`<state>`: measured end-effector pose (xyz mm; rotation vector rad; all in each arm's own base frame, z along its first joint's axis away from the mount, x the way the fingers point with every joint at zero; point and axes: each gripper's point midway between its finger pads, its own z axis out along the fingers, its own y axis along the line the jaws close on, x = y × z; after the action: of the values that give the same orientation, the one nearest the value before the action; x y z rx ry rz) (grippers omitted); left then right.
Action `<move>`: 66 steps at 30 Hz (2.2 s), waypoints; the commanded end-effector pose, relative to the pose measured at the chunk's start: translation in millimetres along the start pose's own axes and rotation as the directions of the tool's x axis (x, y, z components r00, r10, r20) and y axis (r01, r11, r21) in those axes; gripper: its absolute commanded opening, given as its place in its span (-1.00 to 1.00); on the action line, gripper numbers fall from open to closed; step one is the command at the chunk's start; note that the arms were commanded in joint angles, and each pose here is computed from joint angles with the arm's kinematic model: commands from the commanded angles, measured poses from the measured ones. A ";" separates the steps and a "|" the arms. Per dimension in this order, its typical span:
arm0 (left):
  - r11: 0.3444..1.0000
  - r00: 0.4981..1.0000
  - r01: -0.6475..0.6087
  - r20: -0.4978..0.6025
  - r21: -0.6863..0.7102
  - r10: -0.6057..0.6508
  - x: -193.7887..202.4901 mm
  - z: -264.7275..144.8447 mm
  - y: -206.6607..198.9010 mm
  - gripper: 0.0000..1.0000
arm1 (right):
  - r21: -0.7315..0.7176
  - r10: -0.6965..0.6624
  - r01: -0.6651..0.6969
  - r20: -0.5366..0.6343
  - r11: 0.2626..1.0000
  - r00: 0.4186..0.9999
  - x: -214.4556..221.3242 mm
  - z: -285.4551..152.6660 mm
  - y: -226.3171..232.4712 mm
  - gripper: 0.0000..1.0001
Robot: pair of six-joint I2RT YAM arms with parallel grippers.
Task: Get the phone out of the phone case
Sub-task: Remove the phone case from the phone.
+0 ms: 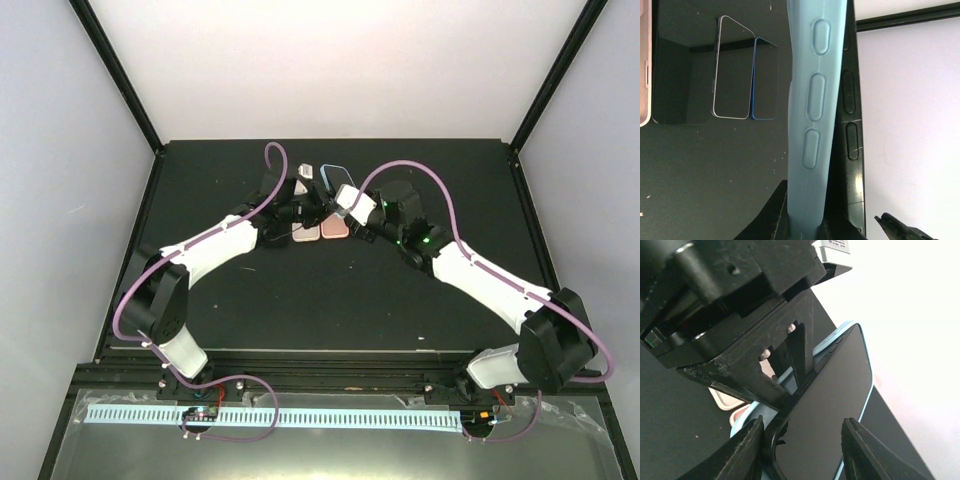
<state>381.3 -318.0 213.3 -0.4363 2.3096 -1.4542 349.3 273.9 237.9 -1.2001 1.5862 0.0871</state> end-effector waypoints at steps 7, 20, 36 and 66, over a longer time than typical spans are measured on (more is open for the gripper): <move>0.990 0.999 -0.039 0.014 0.136 0.038 -6.4 -6.5 -50.2 -0.97 | 0.202 -0.101 0.117 -0.084 0.972 0.991 10.9 10.6 -35.8 -0.37; 0.986 0.999 -0.032 0.017 0.161 0.030 -4.6 -10.3 -51.3 -0.97 | 0.264 -0.077 0.111 -0.136 0.958 0.988 20.6 24.9 -46.7 -0.46; 0.994 0.999 -0.017 0.053 0.112 0.011 -13.4 -20.6 -28.2 -0.97 | 0.308 -0.003 0.015 -0.040 0.951 0.999 -14.8 2.2 -66.8 -0.98; 0.956 0.978 -0.043 0.185 -0.289 0.100 -47.9 -32.4 84.9 -0.97 | 0.377 0.062 -0.080 0.060 0.923 0.996 -42.1 -71.0 -92.4 -0.98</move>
<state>382.5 -292.9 200.4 -0.4025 2.3041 -1.3267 360.4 249.2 269.6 -1.0691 1.6088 -0.0831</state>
